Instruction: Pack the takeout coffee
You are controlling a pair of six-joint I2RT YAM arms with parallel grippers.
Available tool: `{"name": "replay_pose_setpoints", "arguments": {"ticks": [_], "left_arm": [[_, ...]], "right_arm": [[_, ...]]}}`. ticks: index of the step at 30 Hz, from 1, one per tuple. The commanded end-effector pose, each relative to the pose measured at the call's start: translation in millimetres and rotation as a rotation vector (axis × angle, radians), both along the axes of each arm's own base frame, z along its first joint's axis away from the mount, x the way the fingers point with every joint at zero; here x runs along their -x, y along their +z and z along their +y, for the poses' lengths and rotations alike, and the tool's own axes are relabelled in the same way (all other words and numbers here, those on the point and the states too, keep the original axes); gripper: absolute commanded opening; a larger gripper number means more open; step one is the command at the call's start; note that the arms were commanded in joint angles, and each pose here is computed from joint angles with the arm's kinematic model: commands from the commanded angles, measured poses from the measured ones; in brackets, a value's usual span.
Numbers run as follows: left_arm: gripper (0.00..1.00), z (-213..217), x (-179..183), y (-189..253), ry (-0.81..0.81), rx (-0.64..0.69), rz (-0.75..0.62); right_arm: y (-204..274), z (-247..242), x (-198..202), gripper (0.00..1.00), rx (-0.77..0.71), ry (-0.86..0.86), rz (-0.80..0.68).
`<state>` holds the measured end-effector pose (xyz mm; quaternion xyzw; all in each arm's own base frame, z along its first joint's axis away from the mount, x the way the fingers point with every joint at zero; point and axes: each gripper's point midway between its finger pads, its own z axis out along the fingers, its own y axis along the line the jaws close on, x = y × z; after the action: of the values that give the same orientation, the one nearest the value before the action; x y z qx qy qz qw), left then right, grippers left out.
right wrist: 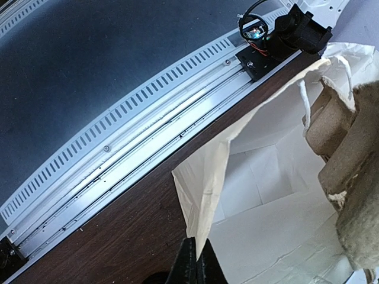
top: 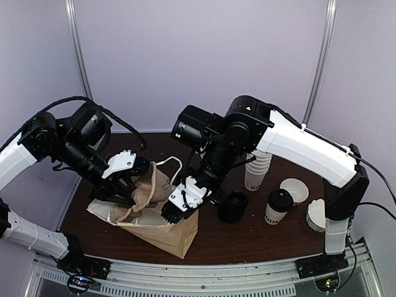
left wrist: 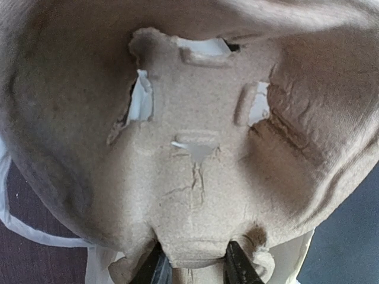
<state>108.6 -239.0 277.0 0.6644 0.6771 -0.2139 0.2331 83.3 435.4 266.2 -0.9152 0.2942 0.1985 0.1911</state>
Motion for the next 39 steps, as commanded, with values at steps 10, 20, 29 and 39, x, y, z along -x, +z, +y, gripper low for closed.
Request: {"name": "replay_pose_setpoints", "arguments": {"ticks": [10, 20, 29, 39], "left_arm": [[0.22, -8.5, -9.7, -37.6, -0.141, -0.218, -0.049], [0.21, -11.6, -3.3, -62.7, -0.231, -0.358, -0.1], [0.21, -21.5, -24.4, -64.6, -0.128, -0.376, -0.12], [0.22, -39.6, -24.8, -34.5, -0.11, -0.284, -0.107]], "right_arm": [[20.3, -24.5, 1.9, 0.01, -0.006, 0.08, 0.014], [24.7, -19.7, -6.7, 0.06, -0.037, 0.078, 0.04], [27.4, -32.4, 1.2, 0.12, -0.018, 0.102, 0.09], [26.4, -23.0, 1.9, 0.34, -0.028, 0.064, 0.087]]}}
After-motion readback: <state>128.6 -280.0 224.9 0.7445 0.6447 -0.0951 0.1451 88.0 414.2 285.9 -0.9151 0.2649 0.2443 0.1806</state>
